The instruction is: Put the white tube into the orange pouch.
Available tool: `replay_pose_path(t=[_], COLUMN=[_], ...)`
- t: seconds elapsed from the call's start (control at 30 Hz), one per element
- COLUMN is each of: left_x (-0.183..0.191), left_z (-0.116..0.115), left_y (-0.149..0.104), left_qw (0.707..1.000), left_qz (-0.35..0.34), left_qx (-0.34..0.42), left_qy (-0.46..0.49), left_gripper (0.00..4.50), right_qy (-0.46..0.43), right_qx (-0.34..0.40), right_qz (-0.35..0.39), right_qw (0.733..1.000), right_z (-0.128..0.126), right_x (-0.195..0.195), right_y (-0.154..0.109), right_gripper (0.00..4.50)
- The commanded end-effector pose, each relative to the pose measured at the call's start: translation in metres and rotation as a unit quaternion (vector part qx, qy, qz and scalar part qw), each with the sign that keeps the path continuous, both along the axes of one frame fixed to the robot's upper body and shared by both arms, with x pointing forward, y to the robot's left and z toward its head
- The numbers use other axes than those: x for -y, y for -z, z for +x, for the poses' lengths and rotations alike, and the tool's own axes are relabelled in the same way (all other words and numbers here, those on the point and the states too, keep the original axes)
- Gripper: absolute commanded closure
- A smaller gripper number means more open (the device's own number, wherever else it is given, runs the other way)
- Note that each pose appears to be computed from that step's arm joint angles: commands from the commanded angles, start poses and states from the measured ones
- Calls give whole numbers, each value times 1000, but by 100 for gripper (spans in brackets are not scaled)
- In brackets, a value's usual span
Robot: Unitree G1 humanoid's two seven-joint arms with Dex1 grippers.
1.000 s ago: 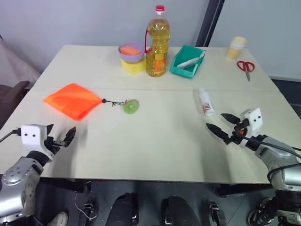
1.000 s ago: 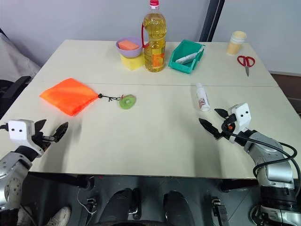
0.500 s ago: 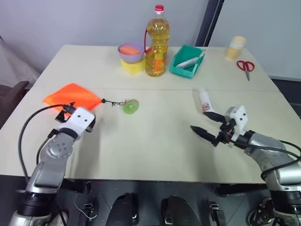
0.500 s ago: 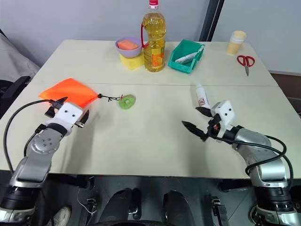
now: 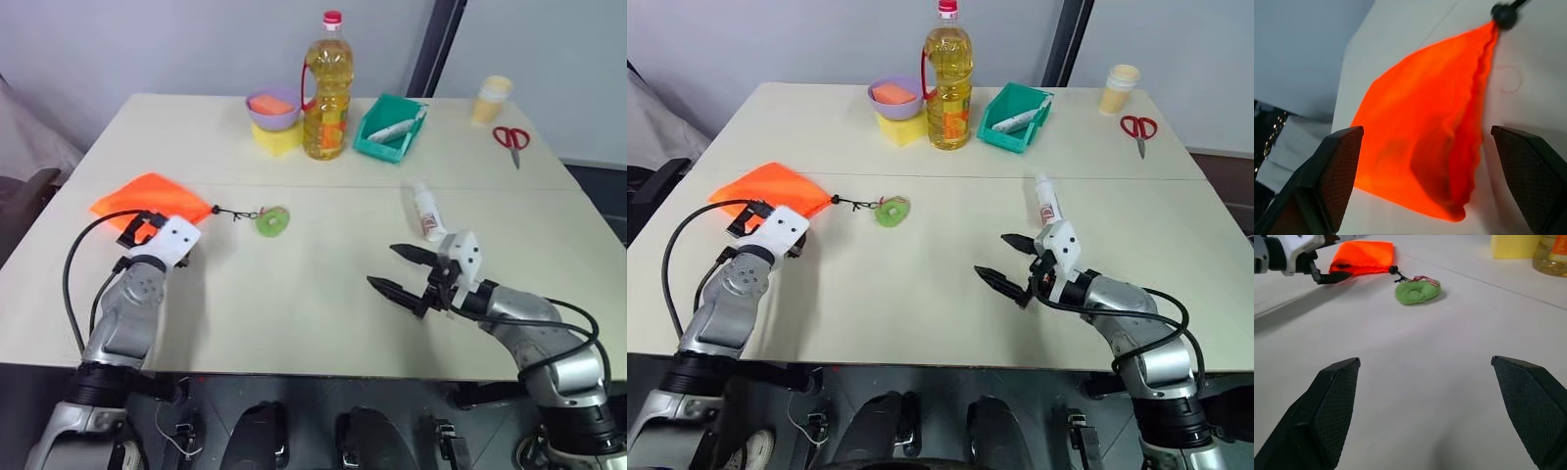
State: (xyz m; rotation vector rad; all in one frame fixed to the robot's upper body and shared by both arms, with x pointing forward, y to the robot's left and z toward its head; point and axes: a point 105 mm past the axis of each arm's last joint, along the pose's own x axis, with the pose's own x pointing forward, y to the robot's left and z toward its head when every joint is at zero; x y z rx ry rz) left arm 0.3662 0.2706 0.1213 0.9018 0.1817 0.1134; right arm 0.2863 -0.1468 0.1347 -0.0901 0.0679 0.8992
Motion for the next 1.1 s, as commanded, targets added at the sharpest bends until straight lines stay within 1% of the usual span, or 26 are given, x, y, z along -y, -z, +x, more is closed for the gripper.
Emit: replay_pose_path(t=[0.03,0.2,0.43,0.53,0.57,0.6,0.73,0.77,0.87,1.0,1.03,1.1], left_x=[-3,-7,-12,-13,-14,-15,-19,-21,-24,-22,-15,13], left_z=[5,14,31,35,36,37,36,36,34,33,35,38], left_y=[-14,-22,-23,-22,-21,-21,-18,-19,-20,-20,-22,-28], left_qw=[999,998,998,998,998,998,999,998,998,998,997,994], left_qz=[15,20,22,21,20,18,12,10,2,-34,-48,-79], left_qx=[28,49,50,49,48,48,47,48,51,54,58,69], left_qy=[-6,-14,-21,-22,-22,-23,-26,-27,-30,-27,-10,44], left_gripper=[0,0,0,86,125,185,384,444,444,444,444,444], right_qy=[-12,-17,-12,-4,-1,3,10,10,11,11,12,12], right_qx=[23,18,19,24,27,28,32,32,33,35,36,39], right_qz=[9,10,10,10,11,13,15,15,16,16,17,16], right_qw=[1000,1000,1000,1000,1000,1000,999,999,999,999,999,999], right_z=[-4,-6,-6,-5,-4,-3,-3,-4,-5,-5,-4,-3], right_x=[-8,-15,-16,-13,-12,-11,-8,-9,-10,-11,-11,-11], right_y=[-10,-10,-11,-13,-13,-14,-15,-15,-15,-16,-17,-19], right_gripper=[4,4,4,0,0,0,0,0,0,0,0,0])
